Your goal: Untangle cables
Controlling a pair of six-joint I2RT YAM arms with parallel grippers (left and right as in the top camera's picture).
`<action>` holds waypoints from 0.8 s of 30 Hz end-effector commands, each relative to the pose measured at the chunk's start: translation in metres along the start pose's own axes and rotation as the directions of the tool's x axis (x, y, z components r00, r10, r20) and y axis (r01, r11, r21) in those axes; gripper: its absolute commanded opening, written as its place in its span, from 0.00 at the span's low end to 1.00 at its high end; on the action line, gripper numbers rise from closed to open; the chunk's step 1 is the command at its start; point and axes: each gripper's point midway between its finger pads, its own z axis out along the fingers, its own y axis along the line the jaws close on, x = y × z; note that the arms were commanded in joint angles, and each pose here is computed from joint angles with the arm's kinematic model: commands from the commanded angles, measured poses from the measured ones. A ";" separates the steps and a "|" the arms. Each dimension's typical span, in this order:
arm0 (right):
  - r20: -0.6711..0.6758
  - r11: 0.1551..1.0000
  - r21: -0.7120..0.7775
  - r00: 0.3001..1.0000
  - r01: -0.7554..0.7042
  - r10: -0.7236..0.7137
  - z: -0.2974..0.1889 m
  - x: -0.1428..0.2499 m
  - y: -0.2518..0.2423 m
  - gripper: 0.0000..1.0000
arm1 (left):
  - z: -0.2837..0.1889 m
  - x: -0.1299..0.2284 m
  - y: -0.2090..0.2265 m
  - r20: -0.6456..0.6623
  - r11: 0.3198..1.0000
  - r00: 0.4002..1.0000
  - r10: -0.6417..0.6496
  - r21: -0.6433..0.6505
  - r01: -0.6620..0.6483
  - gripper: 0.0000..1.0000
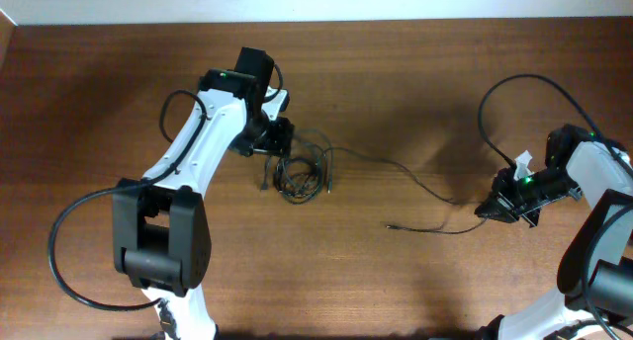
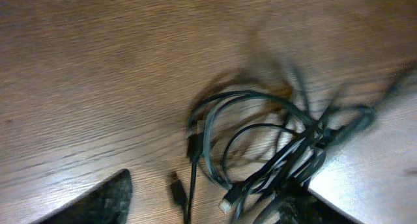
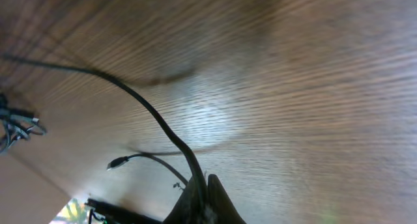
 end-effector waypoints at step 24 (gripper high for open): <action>-0.078 0.924 0.296 0.970 0.244 -0.231 -0.038 0.029 0.071 0.57 | 0.002 0.005 -0.037 -0.009 0.995 0.999 0.045 0.090 -0.044 0.10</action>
